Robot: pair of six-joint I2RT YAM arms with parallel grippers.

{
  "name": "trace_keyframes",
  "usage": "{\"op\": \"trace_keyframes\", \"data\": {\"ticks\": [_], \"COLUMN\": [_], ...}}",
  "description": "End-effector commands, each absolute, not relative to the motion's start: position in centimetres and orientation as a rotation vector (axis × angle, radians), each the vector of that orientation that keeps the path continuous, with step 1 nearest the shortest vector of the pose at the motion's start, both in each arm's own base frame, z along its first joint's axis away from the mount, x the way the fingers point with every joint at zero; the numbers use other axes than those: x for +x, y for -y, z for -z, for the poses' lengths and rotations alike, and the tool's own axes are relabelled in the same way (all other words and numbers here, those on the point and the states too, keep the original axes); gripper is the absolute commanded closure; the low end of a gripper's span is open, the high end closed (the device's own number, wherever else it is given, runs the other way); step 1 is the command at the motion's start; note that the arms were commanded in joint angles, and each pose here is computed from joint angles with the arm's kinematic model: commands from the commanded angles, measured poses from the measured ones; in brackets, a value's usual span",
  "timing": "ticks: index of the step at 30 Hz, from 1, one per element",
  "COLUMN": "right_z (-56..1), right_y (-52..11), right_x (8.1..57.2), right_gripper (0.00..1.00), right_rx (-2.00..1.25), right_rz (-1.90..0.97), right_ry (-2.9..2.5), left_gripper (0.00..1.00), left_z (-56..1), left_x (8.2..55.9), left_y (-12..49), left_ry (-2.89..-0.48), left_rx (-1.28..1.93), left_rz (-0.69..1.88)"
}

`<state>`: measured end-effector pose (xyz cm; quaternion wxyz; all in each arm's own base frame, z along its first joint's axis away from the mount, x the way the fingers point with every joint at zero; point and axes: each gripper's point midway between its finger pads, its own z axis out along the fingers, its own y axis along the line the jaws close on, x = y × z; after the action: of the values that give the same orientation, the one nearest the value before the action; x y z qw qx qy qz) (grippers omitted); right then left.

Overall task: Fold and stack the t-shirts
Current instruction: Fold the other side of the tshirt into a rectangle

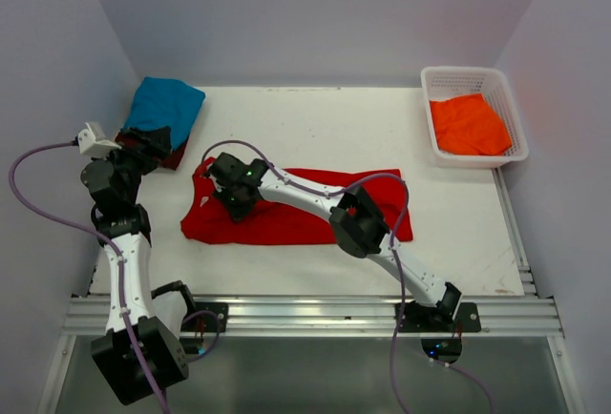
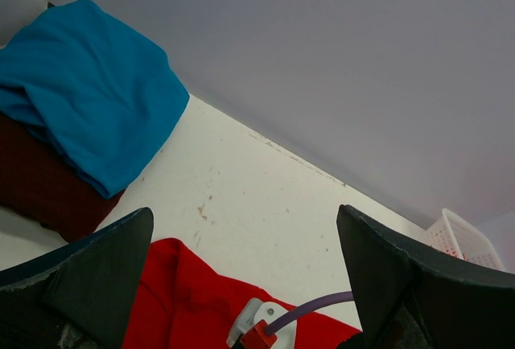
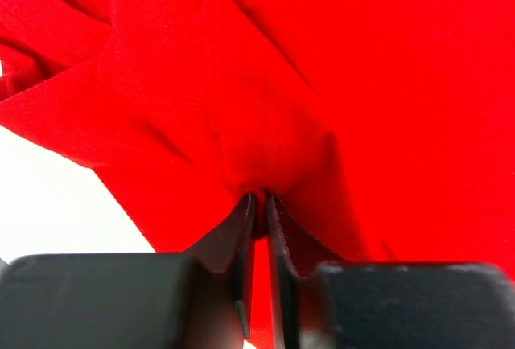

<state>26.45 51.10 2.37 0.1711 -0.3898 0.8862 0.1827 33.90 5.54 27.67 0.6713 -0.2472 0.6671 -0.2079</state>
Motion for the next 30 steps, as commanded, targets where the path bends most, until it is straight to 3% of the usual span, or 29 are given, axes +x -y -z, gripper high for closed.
{"op": "trace_keyframes", "data": {"ticks": [1,3,6,30], "right_z": [-5.0,-5.3,-5.4,-8.1], "right_y": [-50.6,-50.5,-50.5,-50.9], "right_x": [26.2,26.3,26.2,27.0], "right_gripper": [0.85,0.7,0.66,0.68], "right_rx": [-1.103,-1.099,-1.101,-1.09], "right_rz": [-0.524,-0.529,-0.531,-0.532], "right_ry": [-2.489,-2.487,-2.486,-2.423], "left_gripper": [0.0,0.0,0.0,0.0], "left_z": [-27.7,-27.6,-27.7,-27.4], "left_x": [33.6,33.6,33.6,33.8], "left_y": [-5.4,-5.4,-5.3,-5.2], "left_ry": [-1.499,-1.499,-1.499,-1.505], "left_rx": [-0.541,-0.541,-0.539,-0.536], "left_rz": [0.475,0.477,0.48,0.489]}}
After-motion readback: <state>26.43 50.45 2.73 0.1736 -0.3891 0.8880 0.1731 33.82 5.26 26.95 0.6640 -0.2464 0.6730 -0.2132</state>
